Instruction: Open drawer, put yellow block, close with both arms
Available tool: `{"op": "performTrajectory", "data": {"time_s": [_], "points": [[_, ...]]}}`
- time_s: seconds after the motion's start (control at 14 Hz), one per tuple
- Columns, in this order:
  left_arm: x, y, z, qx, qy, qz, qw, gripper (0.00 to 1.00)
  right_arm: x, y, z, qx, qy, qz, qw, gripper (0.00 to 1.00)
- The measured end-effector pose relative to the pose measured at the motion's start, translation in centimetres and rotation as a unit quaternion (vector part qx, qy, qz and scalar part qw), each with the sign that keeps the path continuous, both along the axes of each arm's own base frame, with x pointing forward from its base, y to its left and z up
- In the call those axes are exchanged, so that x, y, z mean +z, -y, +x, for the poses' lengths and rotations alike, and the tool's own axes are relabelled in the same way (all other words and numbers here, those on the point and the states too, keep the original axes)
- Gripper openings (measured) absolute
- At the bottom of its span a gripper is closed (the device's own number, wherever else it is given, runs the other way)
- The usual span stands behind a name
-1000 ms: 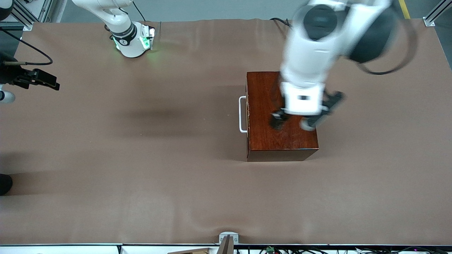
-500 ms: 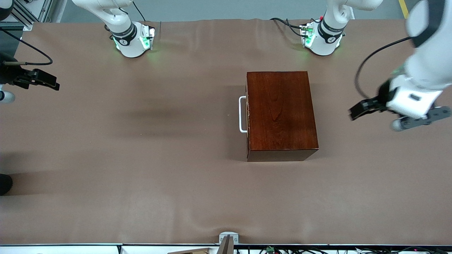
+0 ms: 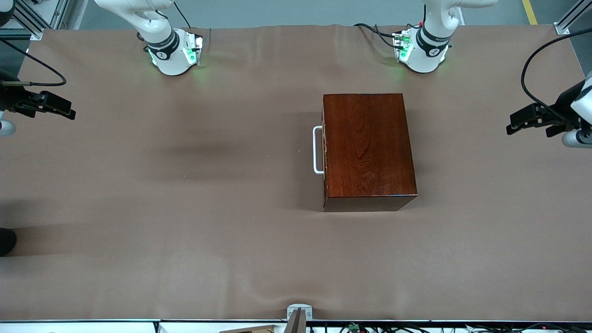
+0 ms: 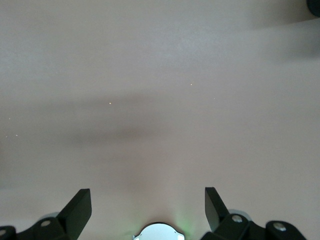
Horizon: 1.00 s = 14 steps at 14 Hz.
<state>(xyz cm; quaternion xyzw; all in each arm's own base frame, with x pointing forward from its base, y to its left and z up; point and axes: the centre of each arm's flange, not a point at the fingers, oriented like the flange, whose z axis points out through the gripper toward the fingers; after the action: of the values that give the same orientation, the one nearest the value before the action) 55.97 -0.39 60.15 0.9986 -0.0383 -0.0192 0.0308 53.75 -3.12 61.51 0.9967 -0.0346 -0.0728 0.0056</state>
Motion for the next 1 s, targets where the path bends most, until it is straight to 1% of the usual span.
{"op": "performTrajectory", "data": {"time_s": [0.29,0.43,0.5,0.71,0.86,1.0], "points": [[0.6,2.9,-3.2,-0.024,-0.002,0.012,1.000,1.00,0.1,0.2,0.2,-0.001,0.007,0.000,1.000,1.00],[1.3,3.1,-4.8,-0.021,0.003,0.015,1.000,1.00,0.1,0.1,0.2,0.000,0.008,0.000,1.000,1.00],[1.6,3.2,-5.3,-0.010,0.005,0.017,1.000,1.00,0.1,0.1,0.2,0.000,0.008,0.000,1.000,1.00],[2.3,5.0,-6.3,0.000,0.009,0.042,0.999,1.00,0.1,0.1,0.2,0.000,0.008,0.000,1.000,1.00],[2.9,5.8,-6.4,-0.006,0.016,0.047,0.999,1.00,0.1,0.1,0.2,0.000,0.008,0.000,1.000,1.00],[3.8,5.5,-6.0,-0.003,0.025,0.045,0.999,1.00,0.1,0.1,0.2,0.000,0.008,0.000,1.000,1.00]]}}
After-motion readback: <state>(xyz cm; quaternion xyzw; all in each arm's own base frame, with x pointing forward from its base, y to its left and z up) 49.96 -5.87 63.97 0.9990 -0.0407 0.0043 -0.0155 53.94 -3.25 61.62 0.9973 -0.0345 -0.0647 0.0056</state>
